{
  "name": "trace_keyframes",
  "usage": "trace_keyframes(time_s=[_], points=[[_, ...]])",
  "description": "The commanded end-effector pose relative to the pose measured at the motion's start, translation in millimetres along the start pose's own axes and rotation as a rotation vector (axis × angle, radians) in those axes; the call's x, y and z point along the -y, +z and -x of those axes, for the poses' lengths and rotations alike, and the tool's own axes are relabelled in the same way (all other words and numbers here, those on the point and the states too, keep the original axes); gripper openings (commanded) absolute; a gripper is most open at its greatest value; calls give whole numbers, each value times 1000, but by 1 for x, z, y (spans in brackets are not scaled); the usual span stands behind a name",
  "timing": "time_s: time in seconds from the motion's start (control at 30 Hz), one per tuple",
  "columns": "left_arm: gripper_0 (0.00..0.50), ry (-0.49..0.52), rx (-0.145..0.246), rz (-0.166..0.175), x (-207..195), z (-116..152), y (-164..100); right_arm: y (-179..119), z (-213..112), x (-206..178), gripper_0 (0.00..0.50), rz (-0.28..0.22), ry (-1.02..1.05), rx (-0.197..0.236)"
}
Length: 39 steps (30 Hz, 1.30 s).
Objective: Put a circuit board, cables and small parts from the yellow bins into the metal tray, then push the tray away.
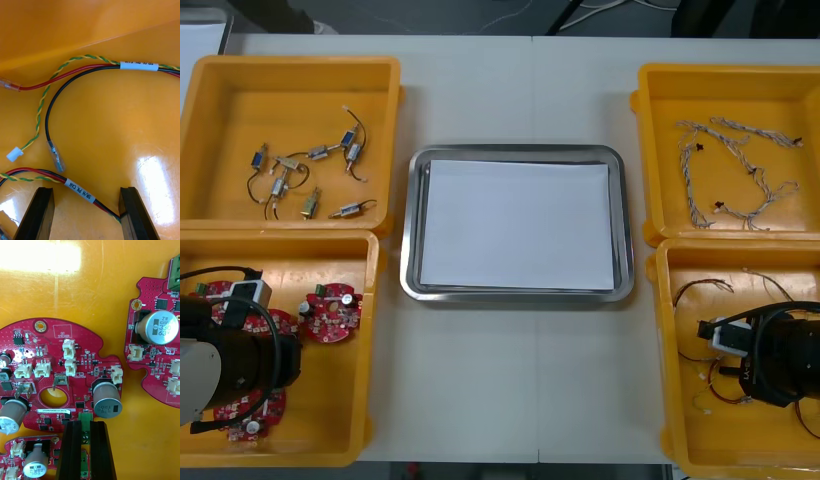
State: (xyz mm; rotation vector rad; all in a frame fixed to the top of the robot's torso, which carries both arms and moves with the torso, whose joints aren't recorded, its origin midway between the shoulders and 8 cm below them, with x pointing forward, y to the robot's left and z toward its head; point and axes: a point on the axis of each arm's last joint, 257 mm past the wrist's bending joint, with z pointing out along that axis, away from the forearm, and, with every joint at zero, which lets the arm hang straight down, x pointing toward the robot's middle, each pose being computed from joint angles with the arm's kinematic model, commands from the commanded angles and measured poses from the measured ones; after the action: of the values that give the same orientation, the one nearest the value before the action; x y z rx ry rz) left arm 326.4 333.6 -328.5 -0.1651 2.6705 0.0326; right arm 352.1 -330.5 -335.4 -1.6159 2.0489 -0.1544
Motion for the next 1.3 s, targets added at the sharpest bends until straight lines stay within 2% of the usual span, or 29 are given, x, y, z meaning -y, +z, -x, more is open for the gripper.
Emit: trace_keyframes(time_s=[0.03, 0.07, 0.1, 0.17, 0.23, 0.3, 0.53, 0.77, 0.93, 1.1, 1.2, 1.3], points=[[0, 68, 8, 10, -9, 1, -4, 2, -11, -15, 333, 27, -4, -29], [0, 67, 13, 11, -10, 4, -6, 2, -11, -14, 299, 24, -3, -29], [0, 62, 15, 15, -12, 6, -8, 2, -11, -15, 243, 26, -4, -28], [0, 56, 24, 20, -16, 13, -14, 2, -11, -15, 108, 27, -4, -29], [0, 51, 28, 24, -19, 16, -18, 2, -11, -14, 72, 24, -3, -29], [0, 41, 38, 29, -23, 23, -24, 2, -11, -14, 0, 24, -3, -29], [0, 26, 70, 38, -26, 44, -44, 1, -10, -14, 0, 25, -2, -24], [0, 16, 110, 35, -22, 75, -64, -6, -4, -10, 0, 32, 38, 10], [0, 36, 143, 36, -15, 96, -81, -17, -6, -2, 0, 43, 66, 19], [0, 66, 147, 35, -5, 107, -105, -29, -10, 7, 0, 49, 82, 13], [0, 92, 212, -6, 16, 132, -127, -40, -16, 16, 0, 44, 90, -2], [0, 90, 251, -81, 43, 149, -140, -49, -21, 24, 0, 36, 101, -11]])
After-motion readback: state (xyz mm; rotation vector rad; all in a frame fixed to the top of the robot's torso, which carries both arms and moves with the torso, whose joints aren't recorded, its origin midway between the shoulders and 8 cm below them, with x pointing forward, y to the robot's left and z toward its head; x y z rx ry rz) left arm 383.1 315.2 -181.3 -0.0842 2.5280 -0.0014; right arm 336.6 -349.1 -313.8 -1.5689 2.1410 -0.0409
